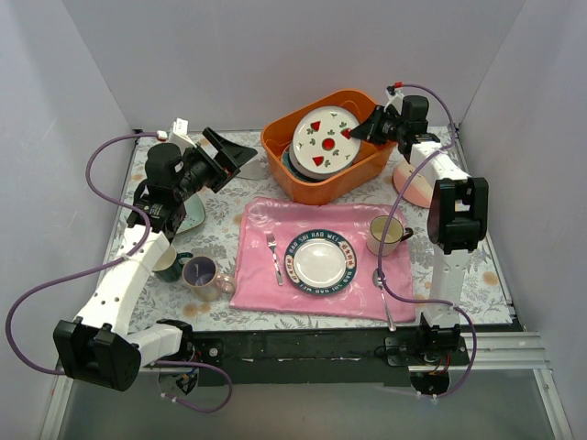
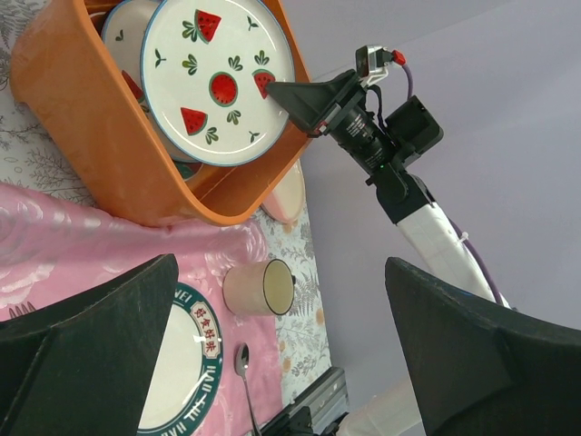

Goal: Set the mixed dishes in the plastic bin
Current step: Place the plate in the plastic bin.

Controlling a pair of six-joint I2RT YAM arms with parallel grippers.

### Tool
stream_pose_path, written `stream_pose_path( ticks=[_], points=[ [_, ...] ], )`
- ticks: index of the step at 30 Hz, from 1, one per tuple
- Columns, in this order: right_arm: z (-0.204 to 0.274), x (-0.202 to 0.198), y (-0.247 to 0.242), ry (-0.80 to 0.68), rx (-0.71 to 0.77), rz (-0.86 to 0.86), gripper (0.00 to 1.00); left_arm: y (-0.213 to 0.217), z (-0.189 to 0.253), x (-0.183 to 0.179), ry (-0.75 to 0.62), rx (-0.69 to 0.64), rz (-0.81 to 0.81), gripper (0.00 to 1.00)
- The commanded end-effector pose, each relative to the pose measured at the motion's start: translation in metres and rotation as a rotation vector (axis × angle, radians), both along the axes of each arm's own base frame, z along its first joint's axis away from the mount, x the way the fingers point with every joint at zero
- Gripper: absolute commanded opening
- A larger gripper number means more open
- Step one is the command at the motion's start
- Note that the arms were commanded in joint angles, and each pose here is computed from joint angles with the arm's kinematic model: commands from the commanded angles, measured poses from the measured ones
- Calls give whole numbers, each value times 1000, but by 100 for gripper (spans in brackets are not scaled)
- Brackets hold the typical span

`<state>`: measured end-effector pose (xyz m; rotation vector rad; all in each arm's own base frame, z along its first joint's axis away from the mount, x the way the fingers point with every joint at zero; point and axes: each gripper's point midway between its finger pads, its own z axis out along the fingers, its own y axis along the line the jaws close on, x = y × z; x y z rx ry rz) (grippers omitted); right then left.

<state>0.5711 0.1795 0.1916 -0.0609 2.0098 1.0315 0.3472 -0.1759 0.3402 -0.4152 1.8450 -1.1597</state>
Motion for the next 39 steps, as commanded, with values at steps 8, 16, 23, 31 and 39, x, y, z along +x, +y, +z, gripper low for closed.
stream_pose_path(
  ticks=[8,16,23,31,39],
  points=[
    [38,10,13,-149,15,34,1,8,11,-9,-32,4,24,98],
    [25,12,19,-134,4,40,1,10,9,-13,-23,7,34,98],
    [11,14,20,-117,-18,33,1,12,8,-13,-22,10,42,98],
    [-7,20,17,-107,-79,13,20,12,7,-13,-18,11,45,98],
    [-19,27,13,-119,-152,-8,31,12,8,-12,-16,10,42,98]
  ],
)
